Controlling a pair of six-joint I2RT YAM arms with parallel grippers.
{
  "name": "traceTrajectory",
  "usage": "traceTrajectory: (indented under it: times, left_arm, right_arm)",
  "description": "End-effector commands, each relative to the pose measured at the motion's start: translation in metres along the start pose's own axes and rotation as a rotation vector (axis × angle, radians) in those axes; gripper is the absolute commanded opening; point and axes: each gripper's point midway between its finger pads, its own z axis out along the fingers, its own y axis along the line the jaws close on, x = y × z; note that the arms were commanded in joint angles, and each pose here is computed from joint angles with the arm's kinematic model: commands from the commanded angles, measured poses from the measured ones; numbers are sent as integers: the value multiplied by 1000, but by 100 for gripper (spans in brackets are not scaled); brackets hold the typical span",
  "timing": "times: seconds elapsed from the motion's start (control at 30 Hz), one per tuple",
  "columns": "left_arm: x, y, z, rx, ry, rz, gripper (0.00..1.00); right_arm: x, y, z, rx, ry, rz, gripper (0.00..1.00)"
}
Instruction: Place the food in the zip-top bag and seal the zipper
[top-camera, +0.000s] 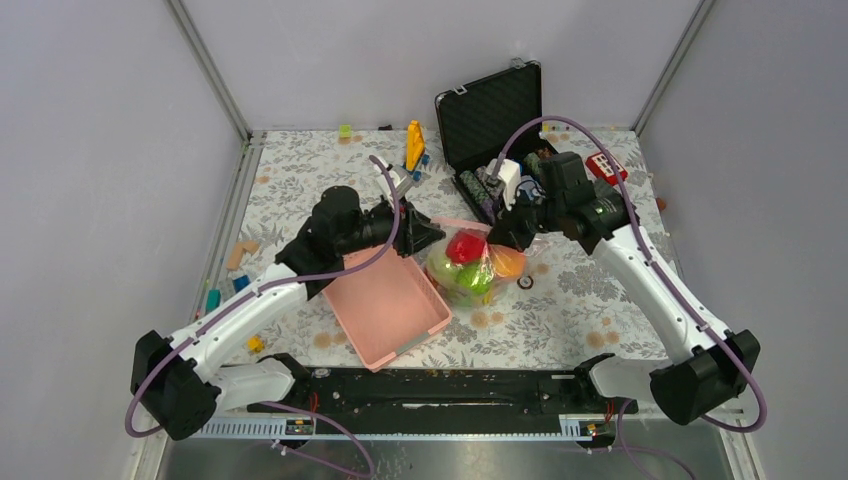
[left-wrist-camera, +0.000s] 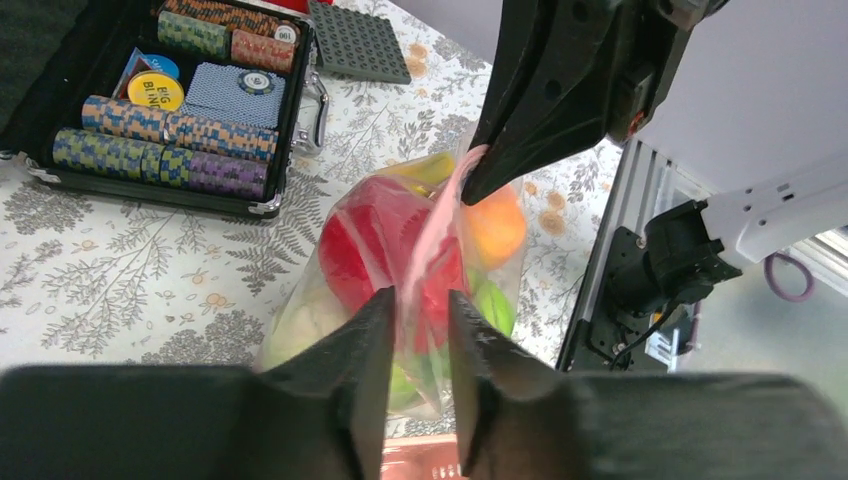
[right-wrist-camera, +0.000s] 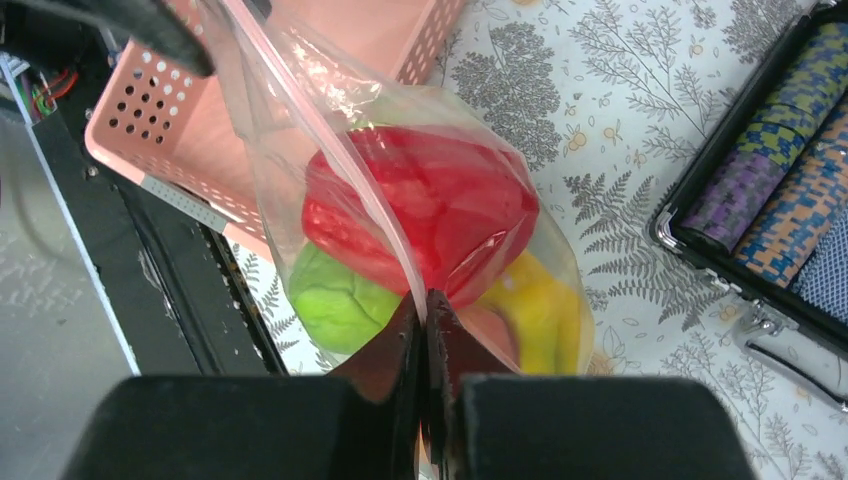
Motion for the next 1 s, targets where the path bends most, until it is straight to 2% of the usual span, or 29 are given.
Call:
traceTrajectory:
  times: [0.0, 0.03, 0.07, 0.1, 0.27, 0.4, 0.57, 0.7, 0.87, 0.97]
  left_arm:
    - [-47, -12, -2, 36, -112, 52, 58]
    - [-48, -12, -2, 31, -115, 50, 82]
    - [-50, -12, -3, 25, -121, 48, 96]
    - [-52, -12, -4, 20, -129, 46, 99]
    - [-56, -4, -12, -56, -155, 8, 99]
    - [-55, 7, -25, -151, -173, -14, 99]
    - [-44, 26, -45, -307, -166, -61, 99]
    - [-33, 42, -53, -409, -178, -135, 99]
    - [-17, 59, -55, -506, -163, -235, 99]
    - [-11, 68, -60, -566, -175, -288, 99]
  right_arm:
    - [-37, -7, -19, 120, -119, 117, 0]
    - [-40, -9, -26, 163, -144, 146, 0]
    - [-43, -14, -32, 216, -166, 192, 0]
    - [-46, -23, -41, 299, -193, 242, 0]
    - [-37, -56, -90, 585, -351, 628, 0]
    - [22, -94, -135, 888, -375, 919, 0]
    - [113, -116, -158, 1083, -357, 1178, 0]
    - [188, -121, -184, 1335, -247, 1259, 0]
    - [246, -119, -232, 1738, -118, 1303, 0]
    - [265, -115, -240, 1835, -41, 1310, 9]
